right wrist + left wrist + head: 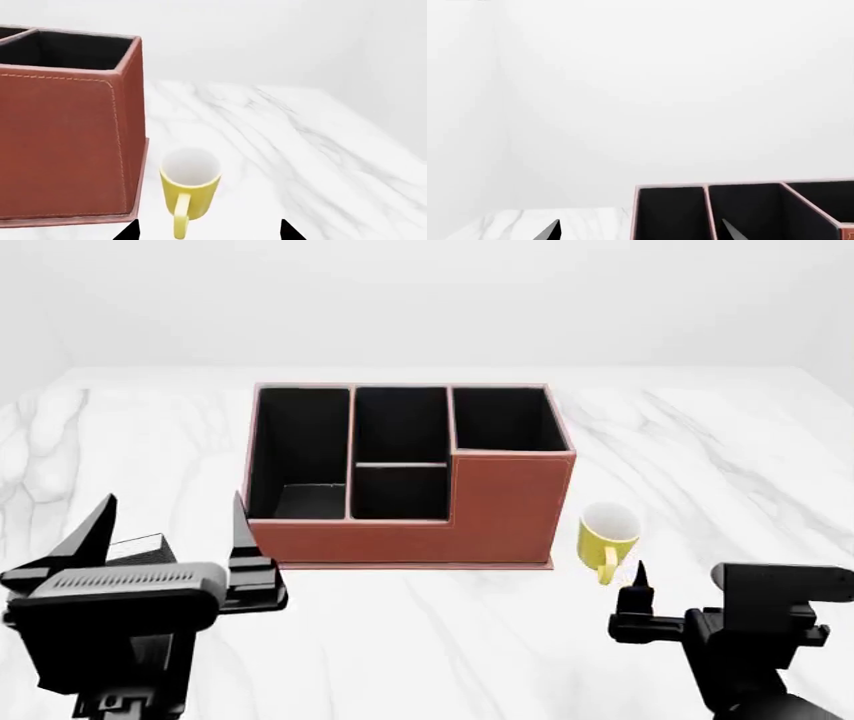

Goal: Pick up the yellow and white mug and place it to the right of the caddy.

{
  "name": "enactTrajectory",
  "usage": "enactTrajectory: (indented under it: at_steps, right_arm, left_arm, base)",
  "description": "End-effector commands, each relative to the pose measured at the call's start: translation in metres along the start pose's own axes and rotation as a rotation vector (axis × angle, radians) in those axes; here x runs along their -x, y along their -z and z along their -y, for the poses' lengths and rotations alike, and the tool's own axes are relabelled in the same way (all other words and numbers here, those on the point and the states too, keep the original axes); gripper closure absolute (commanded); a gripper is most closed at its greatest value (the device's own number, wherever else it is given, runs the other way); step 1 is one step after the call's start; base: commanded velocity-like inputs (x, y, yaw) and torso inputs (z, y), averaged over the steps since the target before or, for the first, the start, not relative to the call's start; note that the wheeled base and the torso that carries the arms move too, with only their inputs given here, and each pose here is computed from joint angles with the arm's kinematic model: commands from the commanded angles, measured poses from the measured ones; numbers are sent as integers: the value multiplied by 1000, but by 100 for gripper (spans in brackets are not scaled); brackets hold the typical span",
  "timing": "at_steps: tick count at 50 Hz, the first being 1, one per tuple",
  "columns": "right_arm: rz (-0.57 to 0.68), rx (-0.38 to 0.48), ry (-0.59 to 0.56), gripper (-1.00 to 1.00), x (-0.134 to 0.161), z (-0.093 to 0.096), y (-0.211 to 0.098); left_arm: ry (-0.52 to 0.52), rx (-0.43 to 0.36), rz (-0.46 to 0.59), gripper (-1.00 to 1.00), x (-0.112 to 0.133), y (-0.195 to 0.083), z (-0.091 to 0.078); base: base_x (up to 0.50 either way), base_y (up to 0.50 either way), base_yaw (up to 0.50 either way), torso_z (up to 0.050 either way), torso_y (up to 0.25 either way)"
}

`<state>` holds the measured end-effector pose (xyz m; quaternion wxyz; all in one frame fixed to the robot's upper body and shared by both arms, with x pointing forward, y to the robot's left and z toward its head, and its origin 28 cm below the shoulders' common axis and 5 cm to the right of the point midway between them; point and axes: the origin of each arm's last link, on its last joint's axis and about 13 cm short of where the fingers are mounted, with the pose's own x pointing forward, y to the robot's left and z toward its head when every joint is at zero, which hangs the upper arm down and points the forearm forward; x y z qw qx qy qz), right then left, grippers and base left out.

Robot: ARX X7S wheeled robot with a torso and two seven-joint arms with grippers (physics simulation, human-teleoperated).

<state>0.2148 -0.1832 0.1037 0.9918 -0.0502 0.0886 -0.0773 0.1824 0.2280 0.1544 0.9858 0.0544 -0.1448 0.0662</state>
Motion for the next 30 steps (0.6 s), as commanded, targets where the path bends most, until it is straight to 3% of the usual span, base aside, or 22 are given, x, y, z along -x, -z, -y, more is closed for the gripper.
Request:
enactTrajectory:
  at_steps: [1, 30]
  right_arm:
    - [47, 8, 1, -100, 26, 4, -13]
    - [147, 20, 64, -100, 88, 16, -30]
  left_arm:
    - [0, -10, 9, -100, 6, -3, 0]
    - [-11, -48, 58, -100, 29, -15, -2]
  base:
    - [0, 0, 0, 0, 0]
    - [0, 0, 0, 0, 0]
